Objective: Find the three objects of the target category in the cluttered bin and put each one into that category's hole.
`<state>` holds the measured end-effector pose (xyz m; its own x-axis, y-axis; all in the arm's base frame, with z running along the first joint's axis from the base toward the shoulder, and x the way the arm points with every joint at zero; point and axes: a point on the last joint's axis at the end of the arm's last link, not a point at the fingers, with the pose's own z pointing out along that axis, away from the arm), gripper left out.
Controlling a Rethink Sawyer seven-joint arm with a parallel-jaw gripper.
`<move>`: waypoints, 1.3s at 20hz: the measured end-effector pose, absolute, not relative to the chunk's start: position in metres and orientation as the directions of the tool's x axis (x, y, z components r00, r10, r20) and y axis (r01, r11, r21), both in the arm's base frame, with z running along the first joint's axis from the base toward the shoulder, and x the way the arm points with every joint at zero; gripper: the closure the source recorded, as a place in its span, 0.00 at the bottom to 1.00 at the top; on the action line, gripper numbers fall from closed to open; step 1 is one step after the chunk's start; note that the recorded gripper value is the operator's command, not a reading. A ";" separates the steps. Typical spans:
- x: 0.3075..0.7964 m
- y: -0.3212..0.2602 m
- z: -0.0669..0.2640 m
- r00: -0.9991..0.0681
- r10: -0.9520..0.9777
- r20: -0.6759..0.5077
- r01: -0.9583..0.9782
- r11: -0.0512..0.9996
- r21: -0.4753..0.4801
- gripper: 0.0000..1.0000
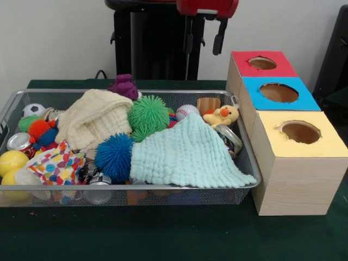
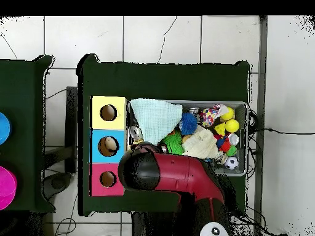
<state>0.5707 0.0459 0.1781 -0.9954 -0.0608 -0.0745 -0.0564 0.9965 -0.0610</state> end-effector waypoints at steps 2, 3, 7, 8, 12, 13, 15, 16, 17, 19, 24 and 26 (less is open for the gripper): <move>0.571 0.044 0.179 -0.995 -0.058 -0.077 -0.054 0.997 -0.061 0.00; 0.572 0.042 0.181 -0.995 -0.054 -0.081 -0.049 0.997 -0.062 0.00; 0.574 0.033 0.187 -0.995 -0.039 -0.093 -0.033 0.997 -0.065 0.00; 0.575 0.030 0.188 -0.995 -0.035 -0.095 -0.029 0.997 -0.066 0.00; 0.575 0.027 0.189 -0.995 -0.030 -0.097 -0.024 0.997 -0.067 0.00; 0.576 0.027 0.189 -0.995 -0.031 -0.098 -0.024 0.997 -0.068 0.00; 0.577 0.026 0.189 -0.994 -0.031 -0.100 -0.024 0.997 -0.069 0.00; 0.578 0.026 0.190 -0.994 -0.031 -0.102 -0.024 0.997 -0.069 0.00; 0.582 0.025 0.189 -0.994 -0.032 -0.106 -0.025 0.997 -0.070 0.00; 0.588 0.024 0.189 -0.994 -0.033 -0.109 -0.025 0.997 -0.072 0.00; 0.610 0.018 0.189 -0.993 -0.032 -0.117 -0.023 0.997 -0.076 0.00; 0.619 0.016 0.190 -0.992 -0.031 -0.122 -0.021 0.997 -0.078 0.00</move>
